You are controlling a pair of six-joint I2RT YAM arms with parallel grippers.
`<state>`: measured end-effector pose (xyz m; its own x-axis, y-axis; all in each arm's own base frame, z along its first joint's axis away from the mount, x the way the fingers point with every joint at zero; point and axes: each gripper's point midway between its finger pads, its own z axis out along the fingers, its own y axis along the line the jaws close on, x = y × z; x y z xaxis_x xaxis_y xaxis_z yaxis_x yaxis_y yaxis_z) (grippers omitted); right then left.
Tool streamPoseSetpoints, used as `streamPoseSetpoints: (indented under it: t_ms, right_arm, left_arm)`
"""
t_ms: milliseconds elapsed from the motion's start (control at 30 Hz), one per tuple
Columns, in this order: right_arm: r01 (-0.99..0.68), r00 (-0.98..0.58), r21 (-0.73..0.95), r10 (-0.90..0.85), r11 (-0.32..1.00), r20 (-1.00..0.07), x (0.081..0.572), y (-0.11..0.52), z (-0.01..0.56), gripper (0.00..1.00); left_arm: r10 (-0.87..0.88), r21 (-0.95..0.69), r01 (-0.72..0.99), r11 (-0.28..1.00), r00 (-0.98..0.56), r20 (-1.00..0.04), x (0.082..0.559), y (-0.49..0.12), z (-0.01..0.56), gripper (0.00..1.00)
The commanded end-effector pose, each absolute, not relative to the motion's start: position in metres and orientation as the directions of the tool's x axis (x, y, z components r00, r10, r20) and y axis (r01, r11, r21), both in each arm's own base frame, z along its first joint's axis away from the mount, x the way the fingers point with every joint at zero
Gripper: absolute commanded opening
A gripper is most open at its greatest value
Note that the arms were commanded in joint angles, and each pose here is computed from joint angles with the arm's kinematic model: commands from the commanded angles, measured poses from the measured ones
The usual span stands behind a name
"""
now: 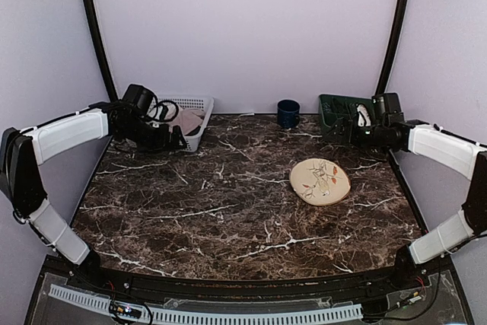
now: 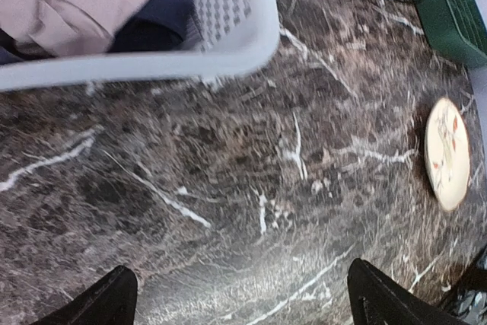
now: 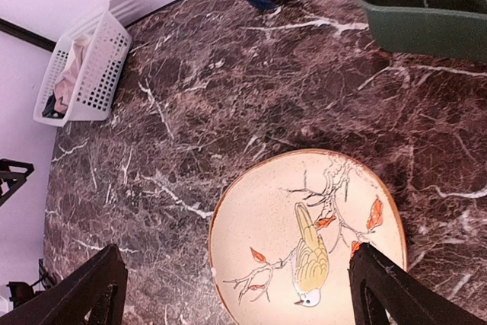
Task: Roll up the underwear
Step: Pick up the underwear from the bin.
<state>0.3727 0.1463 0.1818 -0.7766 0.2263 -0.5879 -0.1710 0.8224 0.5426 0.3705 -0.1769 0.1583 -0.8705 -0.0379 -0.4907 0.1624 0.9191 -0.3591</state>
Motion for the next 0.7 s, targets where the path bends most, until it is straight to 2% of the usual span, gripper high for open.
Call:
streamPoseSetpoints:
  t_ms: [0,167,267,367,467,667]
  right_arm:
    - [-0.115,-0.700,0.488,0.278,0.865,-0.658,0.389,0.125,0.214,1.00]
    - [-0.123,-0.671,0.508,0.306,0.853,-0.676,0.385,0.119,0.230,1.00]
    - [-0.127,-0.654,0.536,0.336,0.835,-0.677,0.383,0.119,0.232,1.00]
    - [-0.198,-0.660,0.563,0.316,0.802,-0.682,0.384,0.128,0.237,1.00]
    - [-0.220,-0.681,0.591,0.311,0.776,-0.663,0.389,0.136,0.239,1.00]
    - [-0.218,-0.708,0.628,0.321,0.747,-0.628,0.400,0.143,0.238,1.00]
  left_arm:
    - [-0.181,-0.276,-0.003,0.961,-0.762,-0.622,0.422,-0.141,0.216,0.99]
    - [-0.161,-0.190,-0.049,0.981,-0.755,-0.636,0.484,-0.115,0.234,0.99]
    - [-0.216,-0.293,-0.029,0.956,-0.747,-0.628,0.517,-0.103,0.240,0.99]
    - [-0.214,-0.341,0.028,0.940,-0.729,-0.650,0.544,-0.099,0.243,0.99]
    - [-0.208,-0.341,0.025,0.940,-0.750,-0.628,0.566,-0.094,0.222,0.98]
    - [-0.201,-0.337,0.009,0.942,-0.789,-0.581,0.587,-0.087,0.166,0.85]
